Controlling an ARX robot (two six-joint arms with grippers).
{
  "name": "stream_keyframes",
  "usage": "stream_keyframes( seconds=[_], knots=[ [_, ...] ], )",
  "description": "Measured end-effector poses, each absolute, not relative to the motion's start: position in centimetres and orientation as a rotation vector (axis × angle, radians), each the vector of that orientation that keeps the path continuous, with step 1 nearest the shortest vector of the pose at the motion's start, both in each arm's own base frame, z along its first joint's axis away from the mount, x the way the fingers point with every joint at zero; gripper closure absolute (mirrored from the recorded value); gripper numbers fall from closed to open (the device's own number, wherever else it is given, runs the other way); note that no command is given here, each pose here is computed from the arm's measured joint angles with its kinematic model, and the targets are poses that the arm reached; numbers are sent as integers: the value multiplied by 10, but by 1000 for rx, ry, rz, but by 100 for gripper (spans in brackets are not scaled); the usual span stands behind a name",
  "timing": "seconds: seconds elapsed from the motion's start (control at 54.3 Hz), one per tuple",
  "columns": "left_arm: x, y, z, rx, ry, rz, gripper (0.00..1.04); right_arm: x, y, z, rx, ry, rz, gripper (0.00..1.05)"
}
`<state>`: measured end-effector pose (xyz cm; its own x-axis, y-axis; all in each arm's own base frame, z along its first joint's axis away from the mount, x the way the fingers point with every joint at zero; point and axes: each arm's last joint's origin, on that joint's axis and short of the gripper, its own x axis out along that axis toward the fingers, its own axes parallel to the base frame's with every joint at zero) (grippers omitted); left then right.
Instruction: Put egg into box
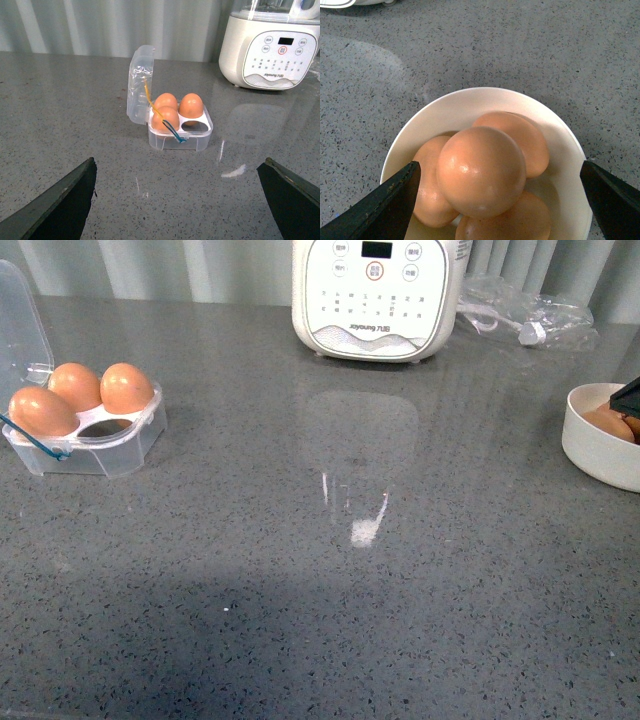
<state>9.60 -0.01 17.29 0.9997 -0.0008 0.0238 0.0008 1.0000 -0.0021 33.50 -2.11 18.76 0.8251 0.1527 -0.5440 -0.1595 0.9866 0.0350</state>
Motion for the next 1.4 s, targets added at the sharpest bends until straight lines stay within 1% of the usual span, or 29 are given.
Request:
stream_keyframes(
  seconds=[0.092, 0.221, 0.294, 0.35, 0.626, 0.755, 0.847, 0.994, 1.049, 1.215, 1.288, 1.399],
  knots=[
    [96, 0, 173, -2, -24, -1, 7, 335, -21, 187, -15, 578, 163, 18],
    [96, 0, 173, -2, -24, -1, 7, 335, -19, 187, -33, 579, 160, 44],
    [96, 0, 173, -2, -24, -1, 7, 334, -16, 189, -42, 577, 168, 57],
    [96, 0, 173, -2, -24, -1, 7, 333, -14, 191, -49, 572, 172, 61],
    [96, 0, 173, -2, -24, -1, 7, 328, -4, 209, -68, 521, 169, 63],
    [96, 0, 173, -2, -24, -1, 7, 332, 8, 225, -86, 472, 187, 63],
    [96, 0, 173, -2, -24, -1, 7, 341, 27, 244, -91, 412, 235, 63],
    [96, 0, 173, -2, -24, -1, 7, 357, 81, 277, -83, 308, 394, 63],
    [96, 0, 173, -2, -24, -1, 7, 362, 110, 283, -92, 284, 475, 63],
    [96, 0, 173, -2, -24, -1, 7, 360, 165, 280, -125, 278, 657, 63],
    [96, 0, 173, -2, -24, -1, 7, 352, 191, 271, -143, 282, 772, 63],
    [96, 0, 173, -2, -24, -1, 7, 338, 217, 266, -167, 263, 918, 63]
  ],
)
